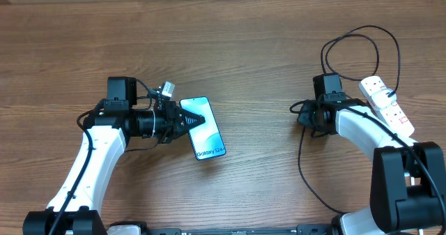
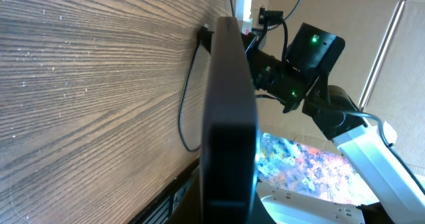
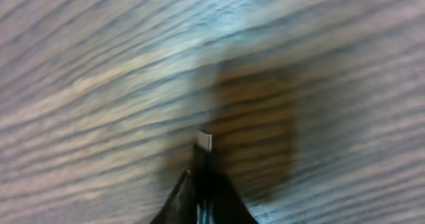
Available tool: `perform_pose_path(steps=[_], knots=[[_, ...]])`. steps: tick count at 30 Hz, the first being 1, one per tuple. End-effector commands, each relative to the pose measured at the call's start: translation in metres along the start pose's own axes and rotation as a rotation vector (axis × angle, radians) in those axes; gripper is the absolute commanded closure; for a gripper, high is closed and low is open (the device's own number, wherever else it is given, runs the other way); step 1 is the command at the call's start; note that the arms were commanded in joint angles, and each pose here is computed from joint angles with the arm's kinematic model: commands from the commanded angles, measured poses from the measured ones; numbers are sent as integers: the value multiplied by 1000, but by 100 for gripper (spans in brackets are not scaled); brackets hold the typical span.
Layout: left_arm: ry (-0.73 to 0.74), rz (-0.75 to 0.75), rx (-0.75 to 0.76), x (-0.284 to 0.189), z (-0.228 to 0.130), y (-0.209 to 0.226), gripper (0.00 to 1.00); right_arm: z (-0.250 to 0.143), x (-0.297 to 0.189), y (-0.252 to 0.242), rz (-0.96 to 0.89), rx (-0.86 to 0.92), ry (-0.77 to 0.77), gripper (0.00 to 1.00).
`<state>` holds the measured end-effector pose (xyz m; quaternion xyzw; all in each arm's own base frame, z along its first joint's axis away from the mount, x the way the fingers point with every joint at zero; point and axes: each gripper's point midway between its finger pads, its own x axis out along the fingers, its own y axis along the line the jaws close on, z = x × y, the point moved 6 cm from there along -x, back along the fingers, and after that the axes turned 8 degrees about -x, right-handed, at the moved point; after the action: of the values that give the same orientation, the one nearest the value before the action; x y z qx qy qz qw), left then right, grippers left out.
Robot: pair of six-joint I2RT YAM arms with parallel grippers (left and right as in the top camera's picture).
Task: Plug charger to phone and switch on socket
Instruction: 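Grasp the black USB-C cable plug with the right gripper and pull it left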
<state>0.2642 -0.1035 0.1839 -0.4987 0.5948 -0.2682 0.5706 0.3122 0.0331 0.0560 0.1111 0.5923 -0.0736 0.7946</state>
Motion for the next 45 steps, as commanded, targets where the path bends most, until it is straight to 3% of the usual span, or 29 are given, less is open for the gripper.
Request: perform_pose_path(steps=[1, 3, 5, 7, 9, 12, 18, 23, 27, 34, 39, 45], knots=[[18, -26, 28, 0, -2, -4, 96, -21, 10, -3, 5, -8, 86, 96], [18, -26, 28, 0, -2, -4, 96, -25, 10, -1, 27, -6, 110, 93], [18, -26, 28, 0, -2, -4, 96, -28, 9, 0, 34, -6, 128, 78], [18, -26, 28, 0, -2, -4, 96, -30, 9, -1, 30, -5, 139, 73], [18, -26, 28, 0, -2, -4, 96, -32, 9, -2, 26, -5, 149, 74], [18, -26, 28, 0, -2, -4, 96, -32, 9, -2, 25, -5, 149, 95], [18, -26, 29, 0, -2, -4, 96, -29, 9, 0, 33, -6, 136, 96], [19, -50, 57, 0, 0, -8, 96, -12, -28, 35, 308, -179, 124, 96], [43, -144, 148, -1, 2, -23, 96, -5, -98, 69, 643, -350, 47, 96], [53, -273, 286, -7, 10, -51, 96, -55, -195, 78, 1021, -571, 3, 96], [47, -357, 392, -16, 18, -81, 96, -90, -225, 72, 1162, -685, -19, 96], [62, -404, 449, -23, 16, -104, 96, -104, -218, 75, 1203, -712, 12, 96]])
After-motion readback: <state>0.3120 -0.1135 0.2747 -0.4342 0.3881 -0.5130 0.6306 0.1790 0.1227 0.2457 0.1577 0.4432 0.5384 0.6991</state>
